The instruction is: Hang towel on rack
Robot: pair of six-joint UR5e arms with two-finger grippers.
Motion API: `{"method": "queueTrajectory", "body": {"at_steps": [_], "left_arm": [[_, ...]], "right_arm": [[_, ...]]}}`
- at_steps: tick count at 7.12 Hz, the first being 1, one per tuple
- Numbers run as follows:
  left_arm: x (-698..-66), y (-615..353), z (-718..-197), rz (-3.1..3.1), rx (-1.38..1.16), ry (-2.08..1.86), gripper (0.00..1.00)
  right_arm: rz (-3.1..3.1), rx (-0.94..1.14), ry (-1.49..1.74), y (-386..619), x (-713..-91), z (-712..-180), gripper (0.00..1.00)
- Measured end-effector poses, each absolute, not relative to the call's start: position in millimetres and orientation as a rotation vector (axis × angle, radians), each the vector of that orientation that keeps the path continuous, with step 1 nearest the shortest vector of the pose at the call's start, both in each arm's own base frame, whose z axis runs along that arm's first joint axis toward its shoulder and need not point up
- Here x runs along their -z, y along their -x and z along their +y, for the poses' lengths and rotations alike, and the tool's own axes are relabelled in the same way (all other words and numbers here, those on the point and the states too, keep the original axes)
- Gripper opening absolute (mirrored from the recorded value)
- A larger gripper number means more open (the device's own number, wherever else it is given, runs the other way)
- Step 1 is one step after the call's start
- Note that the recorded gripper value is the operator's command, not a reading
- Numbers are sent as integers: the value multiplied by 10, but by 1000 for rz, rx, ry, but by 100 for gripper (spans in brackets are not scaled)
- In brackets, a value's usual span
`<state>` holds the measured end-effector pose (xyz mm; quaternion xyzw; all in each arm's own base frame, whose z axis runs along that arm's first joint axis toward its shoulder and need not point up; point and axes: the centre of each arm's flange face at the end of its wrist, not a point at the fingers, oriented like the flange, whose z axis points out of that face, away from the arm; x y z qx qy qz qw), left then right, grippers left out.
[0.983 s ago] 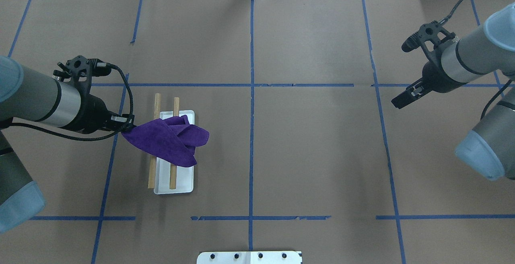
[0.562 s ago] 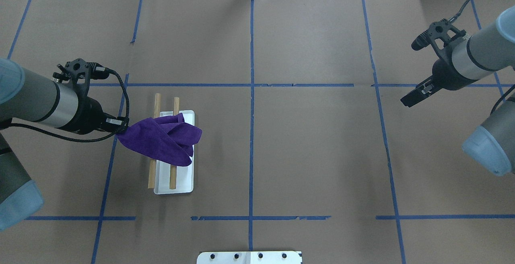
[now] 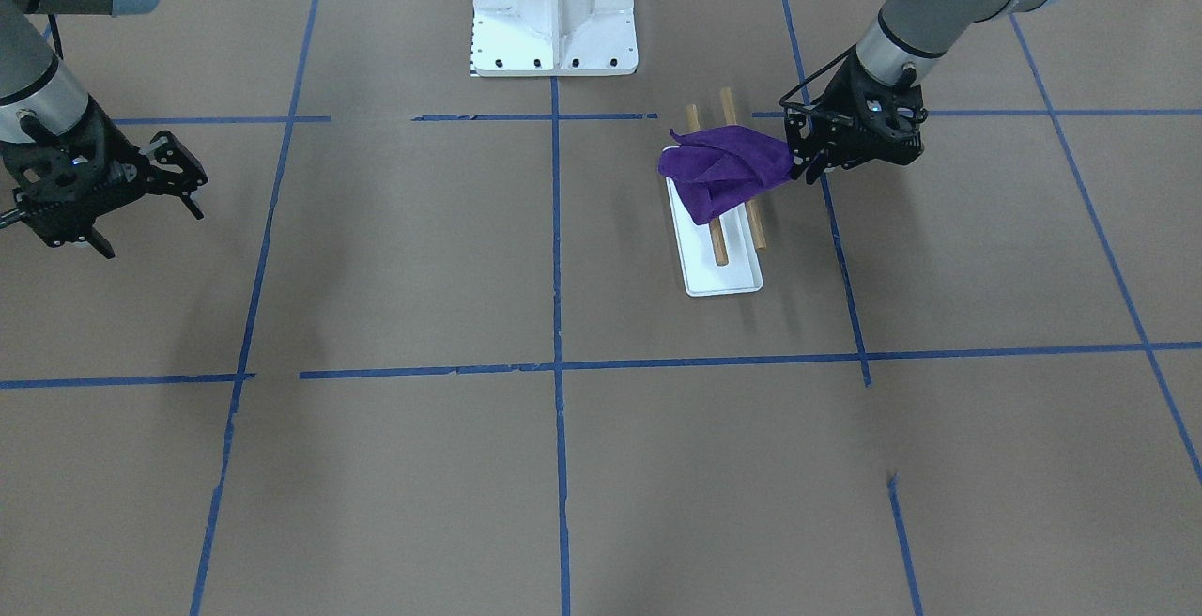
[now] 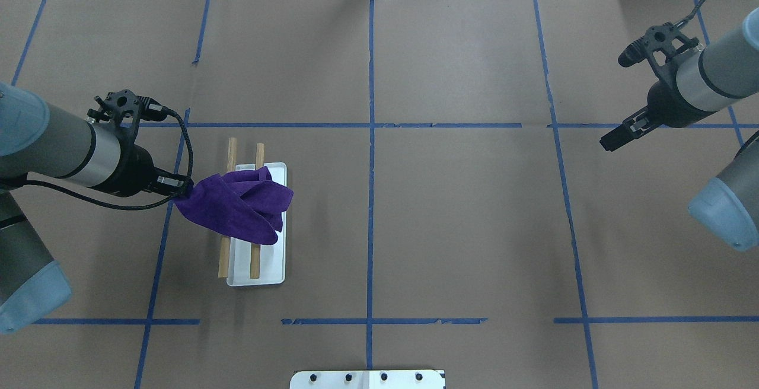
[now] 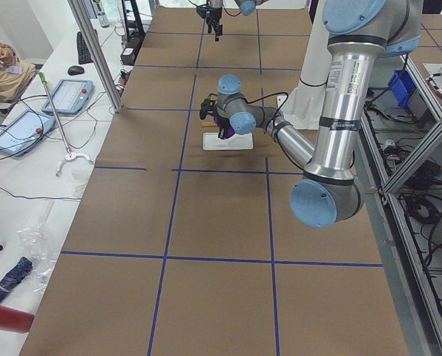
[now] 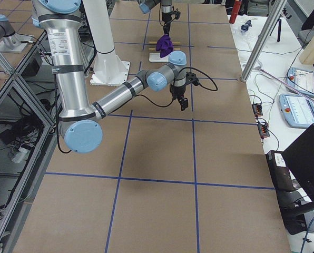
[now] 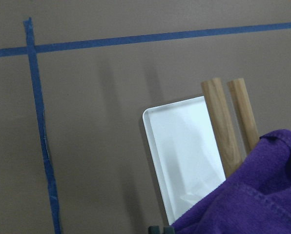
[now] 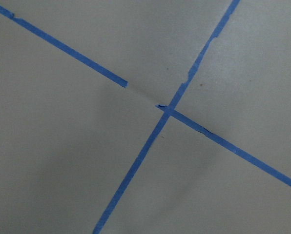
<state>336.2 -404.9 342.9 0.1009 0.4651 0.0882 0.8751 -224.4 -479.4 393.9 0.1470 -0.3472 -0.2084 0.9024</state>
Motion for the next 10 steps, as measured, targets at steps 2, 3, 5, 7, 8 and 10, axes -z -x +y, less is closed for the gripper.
{"method": "queueTrajectory", "body": {"at_steps": [2, 3, 5, 7, 8, 10], "left_arm": [[-3452, -3157, -4233, 954, -215, -263, 100], [-3527, -2980, -4372, 941, -209, -266, 100], [-3718, -2551, -4641, 918, -132, -187, 100], [-4045, -1972, -4943, 808, -39, -95, 100], [-4291, -1619, -5050, 763, -35, -84, 100], [-4891, -865, -5140, 697, -60, -80, 100]], "right_arm": [[-707, 368, -273, 1993, -4140, -4842, 100], [-699, 335, -249, 1832, -4304, -4839, 100], [-654, 228, -155, 1339, -4975, -4850, 100], [-636, 97, -44, 627, -5789, -4779, 100], [-645, 80, -28, 266, -6076, -4709, 100], [-716, 41, -23, -427, -6505, -4396, 100]]}}
